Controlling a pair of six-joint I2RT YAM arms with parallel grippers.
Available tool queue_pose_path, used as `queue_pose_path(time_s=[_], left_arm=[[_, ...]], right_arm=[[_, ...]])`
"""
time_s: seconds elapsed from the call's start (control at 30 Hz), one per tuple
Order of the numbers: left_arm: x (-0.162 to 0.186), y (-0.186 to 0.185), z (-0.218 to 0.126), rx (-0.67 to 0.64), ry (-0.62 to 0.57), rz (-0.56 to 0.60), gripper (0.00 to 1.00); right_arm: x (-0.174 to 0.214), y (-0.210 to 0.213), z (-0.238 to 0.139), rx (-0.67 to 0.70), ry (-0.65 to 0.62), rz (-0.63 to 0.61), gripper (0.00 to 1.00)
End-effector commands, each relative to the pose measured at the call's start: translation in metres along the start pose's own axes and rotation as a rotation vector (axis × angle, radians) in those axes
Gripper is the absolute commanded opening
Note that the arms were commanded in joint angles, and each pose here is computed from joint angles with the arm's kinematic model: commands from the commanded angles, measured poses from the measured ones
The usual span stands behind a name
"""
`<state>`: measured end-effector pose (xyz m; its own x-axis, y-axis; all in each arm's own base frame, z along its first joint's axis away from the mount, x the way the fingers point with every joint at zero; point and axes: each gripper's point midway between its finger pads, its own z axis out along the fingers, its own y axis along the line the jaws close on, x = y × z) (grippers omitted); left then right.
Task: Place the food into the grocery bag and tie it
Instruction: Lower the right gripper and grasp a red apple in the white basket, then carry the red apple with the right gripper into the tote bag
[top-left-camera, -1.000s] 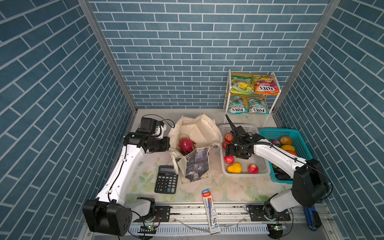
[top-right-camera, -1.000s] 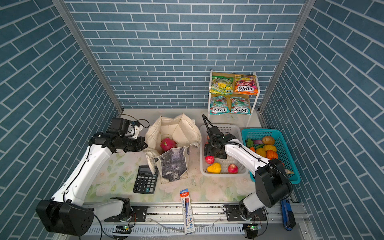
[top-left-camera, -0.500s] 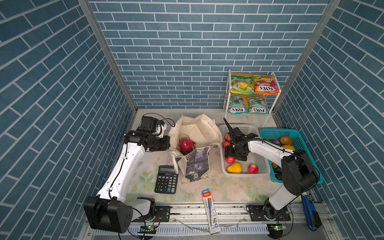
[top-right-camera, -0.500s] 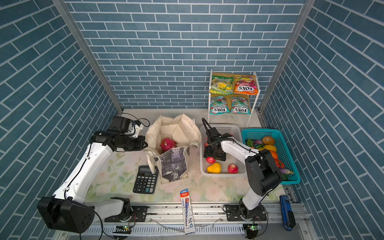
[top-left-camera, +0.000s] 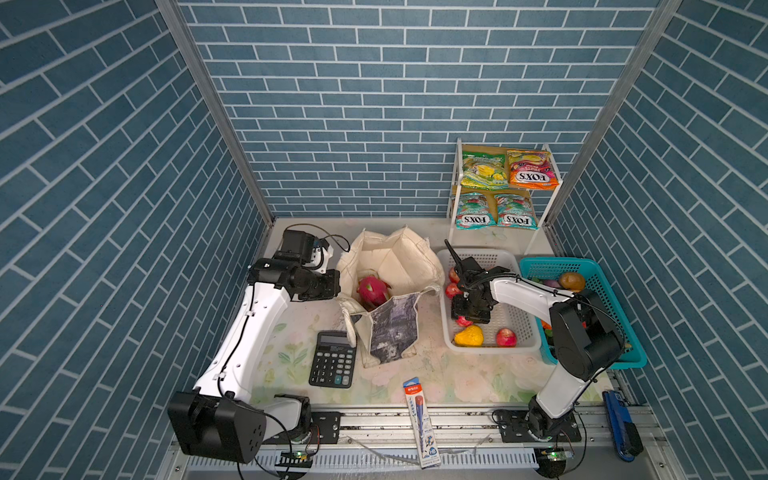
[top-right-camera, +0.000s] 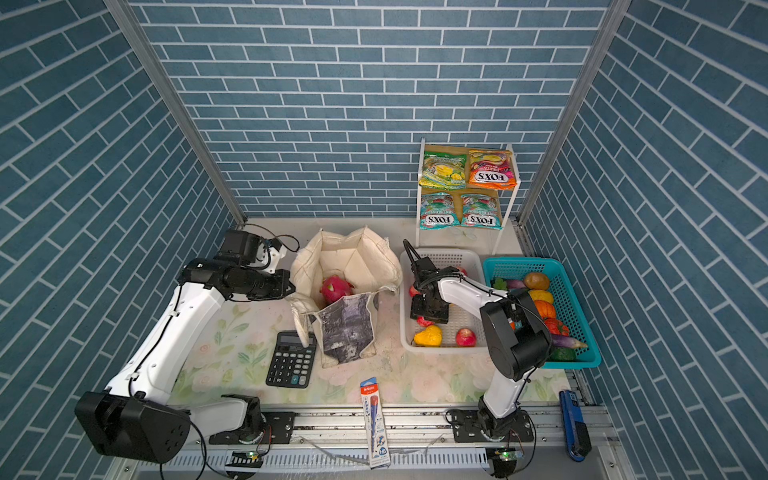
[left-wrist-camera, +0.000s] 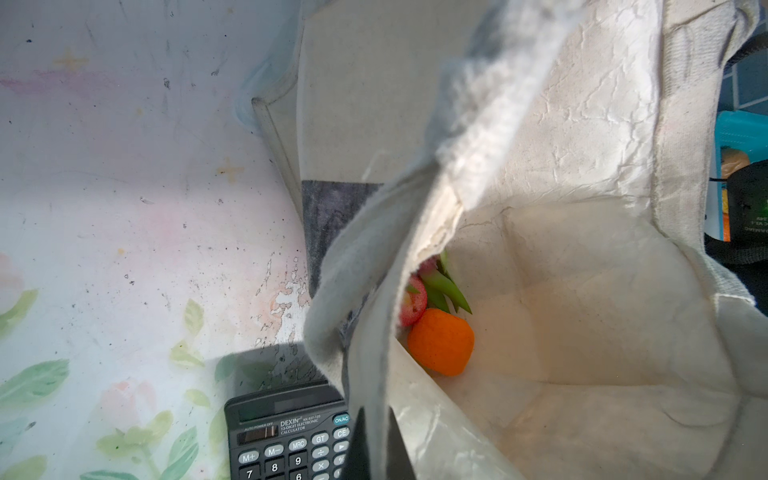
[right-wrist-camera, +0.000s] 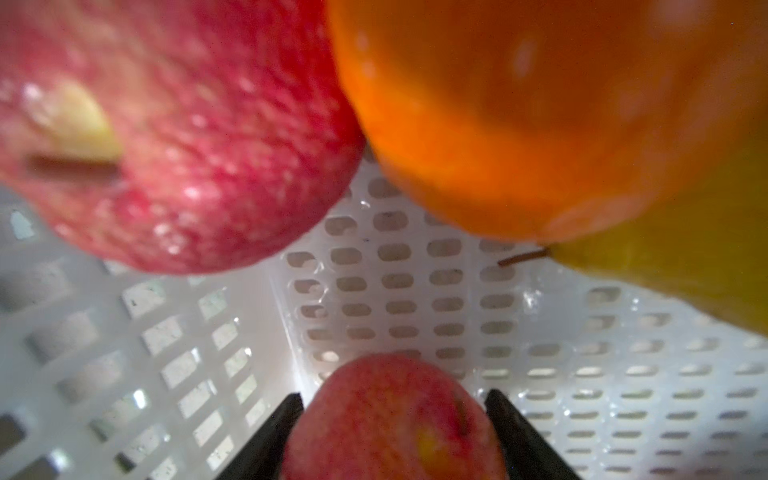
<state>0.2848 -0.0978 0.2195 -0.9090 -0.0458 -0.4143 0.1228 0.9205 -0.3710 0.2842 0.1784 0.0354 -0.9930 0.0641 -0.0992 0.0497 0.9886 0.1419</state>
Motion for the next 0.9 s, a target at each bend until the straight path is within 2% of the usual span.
queue_pose_path(time_s=[0.0, 0.17, 0.33, 0.57, 0.7, 0.87], left_arm=[[0.002, 0.0, 0.0, -0.005, 0.013, 0.008, 0.0], [0.001, -0.001, -0.002, -0.005, 0.006, 0.011, 0.0], [0.001, 0.0, -0.001, -0.006, 0.006, 0.011, 0.0], [0.0, -0.001, 0.0, -0.003, 0.001, 0.01, 0.0], [-0.002, -0.003, -0.001, 0.005, -0.007, 0.009, 0.0], [-0.004, -0.003, -0.002, 0.008, -0.009, 0.011, 0.0]], right_arm=[[-0.011, 0.0, -0.011, -0.02, -0.051, 0.0, 0.6], [-0.014, -0.002, -0.022, -0.017, -0.074, -0.012, 0.54], [-0.019, -0.009, -0.057, 0.011, -0.141, -0.034, 0.54], [-0.036, -0.003, -0.165, -0.039, -0.372, -0.081, 0.54], [-0.045, 0.015, -0.233, -0.148, -0.507, -0.099, 0.52], [-0.055, 0.061, -0.291, -0.313, -0.59, -0.153, 0.51]])
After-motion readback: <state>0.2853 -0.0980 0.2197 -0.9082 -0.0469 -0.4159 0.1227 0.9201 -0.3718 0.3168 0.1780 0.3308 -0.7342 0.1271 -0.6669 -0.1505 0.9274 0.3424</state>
